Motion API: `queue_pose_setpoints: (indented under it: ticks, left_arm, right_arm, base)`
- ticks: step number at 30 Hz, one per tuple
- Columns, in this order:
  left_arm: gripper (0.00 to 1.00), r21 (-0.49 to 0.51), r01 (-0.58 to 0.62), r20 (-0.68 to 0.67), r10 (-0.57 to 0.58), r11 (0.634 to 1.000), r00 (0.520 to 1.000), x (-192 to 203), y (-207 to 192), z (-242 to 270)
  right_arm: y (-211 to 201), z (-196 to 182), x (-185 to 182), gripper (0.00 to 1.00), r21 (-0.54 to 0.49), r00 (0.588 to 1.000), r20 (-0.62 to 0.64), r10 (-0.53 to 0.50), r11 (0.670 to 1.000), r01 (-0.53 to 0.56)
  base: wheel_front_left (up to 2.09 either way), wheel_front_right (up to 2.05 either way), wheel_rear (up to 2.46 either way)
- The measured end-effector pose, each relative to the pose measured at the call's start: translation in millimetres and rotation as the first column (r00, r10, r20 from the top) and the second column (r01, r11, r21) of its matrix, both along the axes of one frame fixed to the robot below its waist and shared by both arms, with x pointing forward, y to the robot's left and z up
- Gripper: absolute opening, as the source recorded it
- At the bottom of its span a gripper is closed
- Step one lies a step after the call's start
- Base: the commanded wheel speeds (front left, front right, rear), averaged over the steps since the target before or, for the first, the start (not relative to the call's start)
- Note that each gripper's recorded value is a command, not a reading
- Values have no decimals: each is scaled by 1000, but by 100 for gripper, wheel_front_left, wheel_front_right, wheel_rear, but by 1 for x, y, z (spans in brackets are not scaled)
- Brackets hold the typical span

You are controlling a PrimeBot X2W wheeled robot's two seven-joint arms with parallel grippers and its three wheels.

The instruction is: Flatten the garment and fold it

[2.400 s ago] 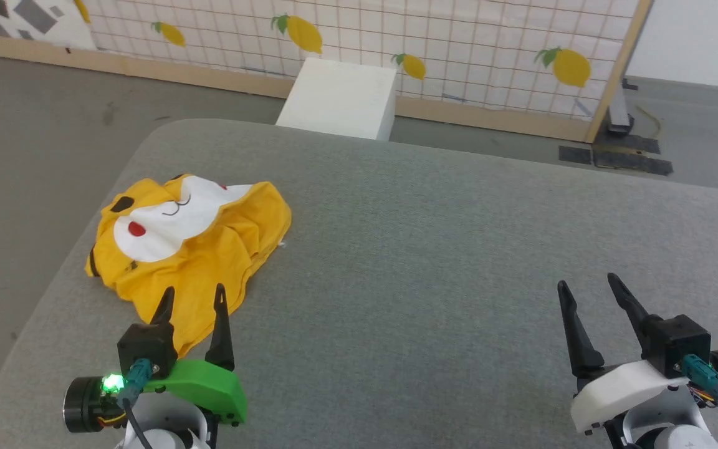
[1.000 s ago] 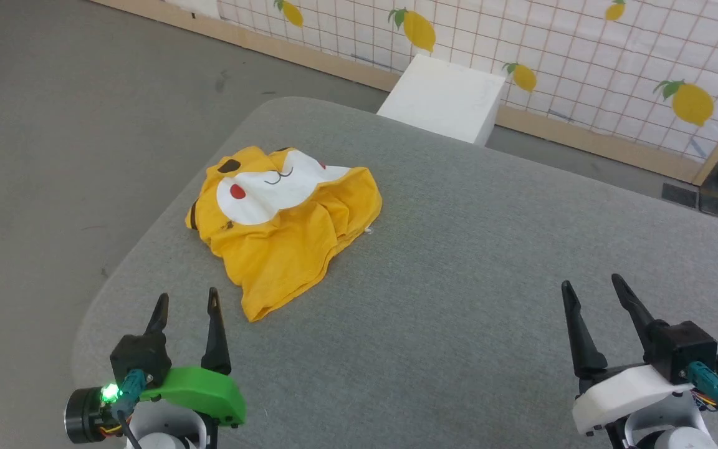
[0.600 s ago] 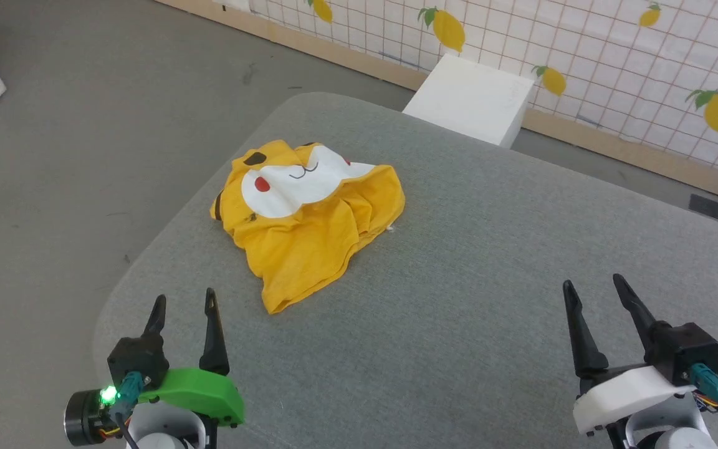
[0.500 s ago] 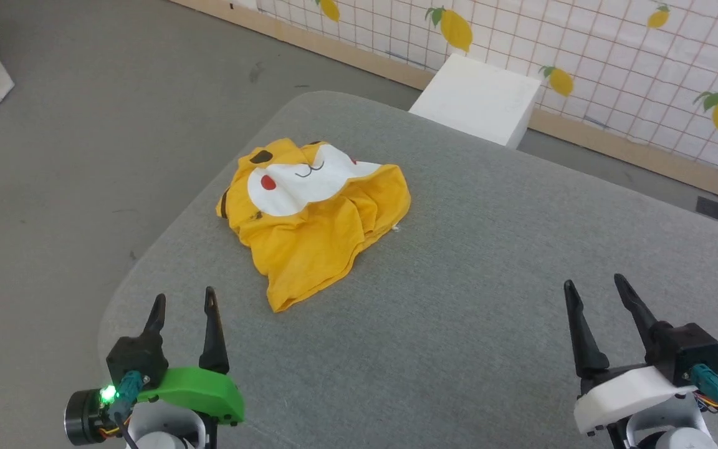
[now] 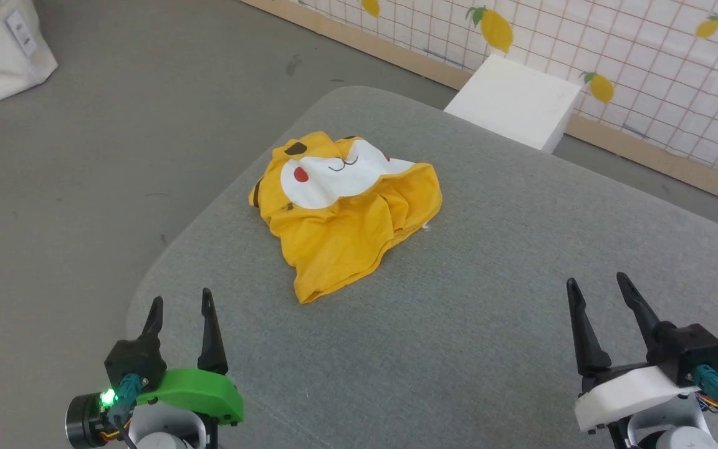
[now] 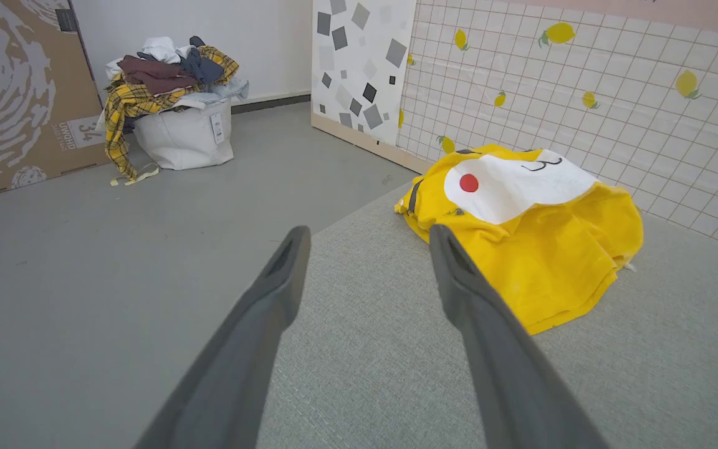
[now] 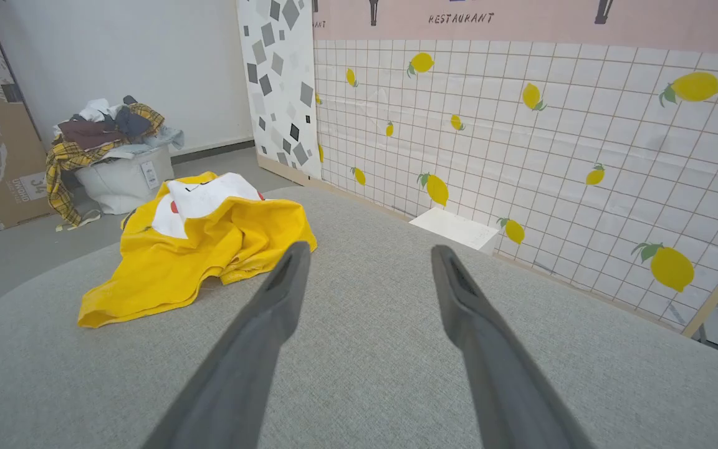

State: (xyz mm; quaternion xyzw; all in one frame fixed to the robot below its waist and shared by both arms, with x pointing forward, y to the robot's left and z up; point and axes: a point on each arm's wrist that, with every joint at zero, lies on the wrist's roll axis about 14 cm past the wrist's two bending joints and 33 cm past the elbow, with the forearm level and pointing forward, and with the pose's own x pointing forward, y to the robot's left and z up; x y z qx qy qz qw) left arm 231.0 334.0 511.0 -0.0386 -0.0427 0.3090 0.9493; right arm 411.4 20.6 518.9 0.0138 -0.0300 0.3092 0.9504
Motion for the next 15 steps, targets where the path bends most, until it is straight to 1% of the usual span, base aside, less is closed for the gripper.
queue_pose_setpoints:
  ticks: [10, 13, 15]
  left_arm:
    - [100, -1, -57, 14, 57, 998, 998, -15, 11, 1]
    - [100, -1, -64, 40, 64, 998, 997, -9, 17, 10]
    - [100, 8, -51, 72, 51, 999, 996, 3, 23, 23]
  right_arm:
    - [16, 2, 0, 100, 18, 999, 6, 40, 999, -40]
    - [23, 3, 3, 100, 27, 998, 9, 55, 998, -55]
    - [30, 7, 8, 100, 32, 997, 22, 69, 997, -70]
  base:
    - [0, 0, 0]
    - [0, 0, 0]
    - [0, 0, 0]
